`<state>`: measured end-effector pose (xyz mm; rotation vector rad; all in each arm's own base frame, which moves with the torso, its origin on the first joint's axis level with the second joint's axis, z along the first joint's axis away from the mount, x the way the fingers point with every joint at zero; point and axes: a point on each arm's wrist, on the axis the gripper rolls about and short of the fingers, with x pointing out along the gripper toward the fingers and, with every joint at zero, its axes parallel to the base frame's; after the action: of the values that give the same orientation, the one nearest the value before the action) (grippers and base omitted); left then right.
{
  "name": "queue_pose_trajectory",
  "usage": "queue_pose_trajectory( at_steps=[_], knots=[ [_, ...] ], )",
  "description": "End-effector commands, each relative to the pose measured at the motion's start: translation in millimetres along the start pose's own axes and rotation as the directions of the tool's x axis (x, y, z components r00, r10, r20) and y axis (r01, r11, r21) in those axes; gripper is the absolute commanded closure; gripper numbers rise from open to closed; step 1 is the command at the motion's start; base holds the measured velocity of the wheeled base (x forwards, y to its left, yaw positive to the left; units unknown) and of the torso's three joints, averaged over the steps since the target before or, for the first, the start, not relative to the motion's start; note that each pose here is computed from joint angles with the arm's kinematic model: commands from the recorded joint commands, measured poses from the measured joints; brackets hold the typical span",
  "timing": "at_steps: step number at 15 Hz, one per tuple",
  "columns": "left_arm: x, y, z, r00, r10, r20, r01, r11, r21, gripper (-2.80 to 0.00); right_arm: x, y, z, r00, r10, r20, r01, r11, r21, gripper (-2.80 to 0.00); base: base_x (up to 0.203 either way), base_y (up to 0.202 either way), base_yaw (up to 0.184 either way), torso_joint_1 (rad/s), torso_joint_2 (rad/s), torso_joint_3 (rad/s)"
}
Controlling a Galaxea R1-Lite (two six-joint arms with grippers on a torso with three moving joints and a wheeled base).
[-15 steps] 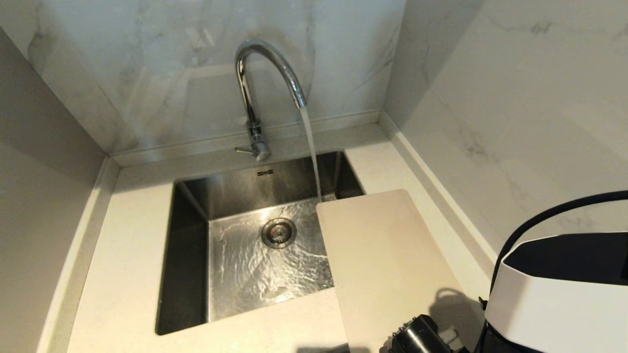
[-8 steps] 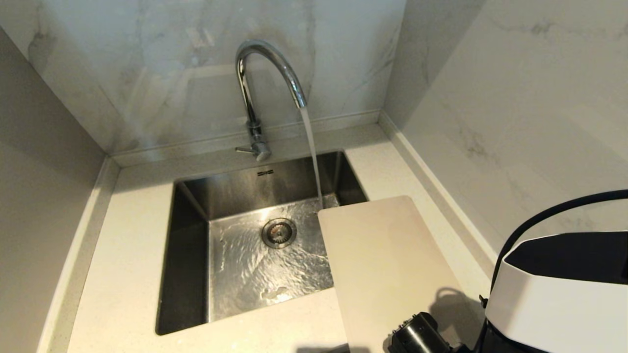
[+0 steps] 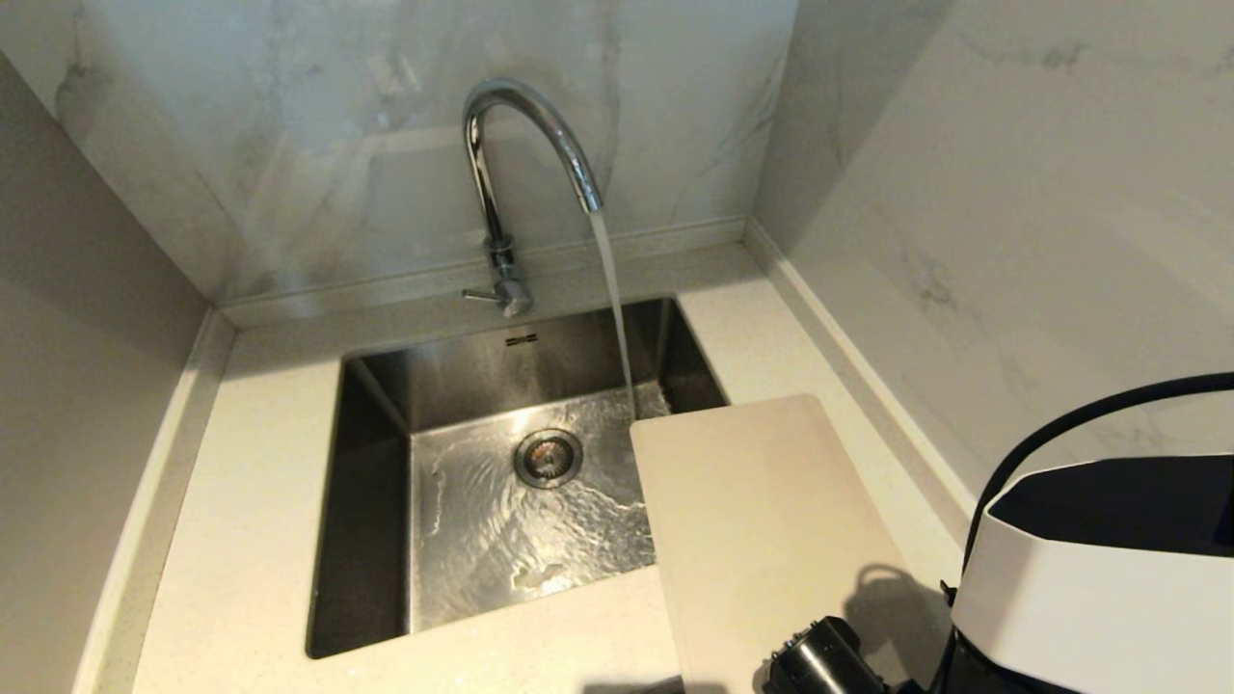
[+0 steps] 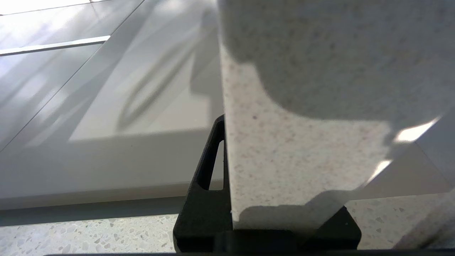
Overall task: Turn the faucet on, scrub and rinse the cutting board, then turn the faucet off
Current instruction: Pick up the cutting board
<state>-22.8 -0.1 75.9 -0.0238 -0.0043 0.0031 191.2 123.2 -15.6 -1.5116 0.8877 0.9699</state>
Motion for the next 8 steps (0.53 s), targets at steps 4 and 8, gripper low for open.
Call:
queue_pose_trajectory(
  at_steps=[4,8],
  knots=[
    [0.3,0.1,-0.8,1.000,0.000,-0.004,0.000,1.000,-0.001,0.00,-24.4,-7.4,-2.8,0.995,-0.095,0.039,0.096,0.995,-0.039,0.00,0.000,0.000,0.000,0.000,0.00,0.000],
    [0.3,0.0,-0.8,1.000,0.001,-0.004,-0.001,1.000,-0.001,0.00,-53.2,-12.0,-9.1,0.980,-0.189,0.068,0.194,0.979,-0.060,0.00,0.000,0.000,0.000,0.000,0.00,0.000]
  ],
)
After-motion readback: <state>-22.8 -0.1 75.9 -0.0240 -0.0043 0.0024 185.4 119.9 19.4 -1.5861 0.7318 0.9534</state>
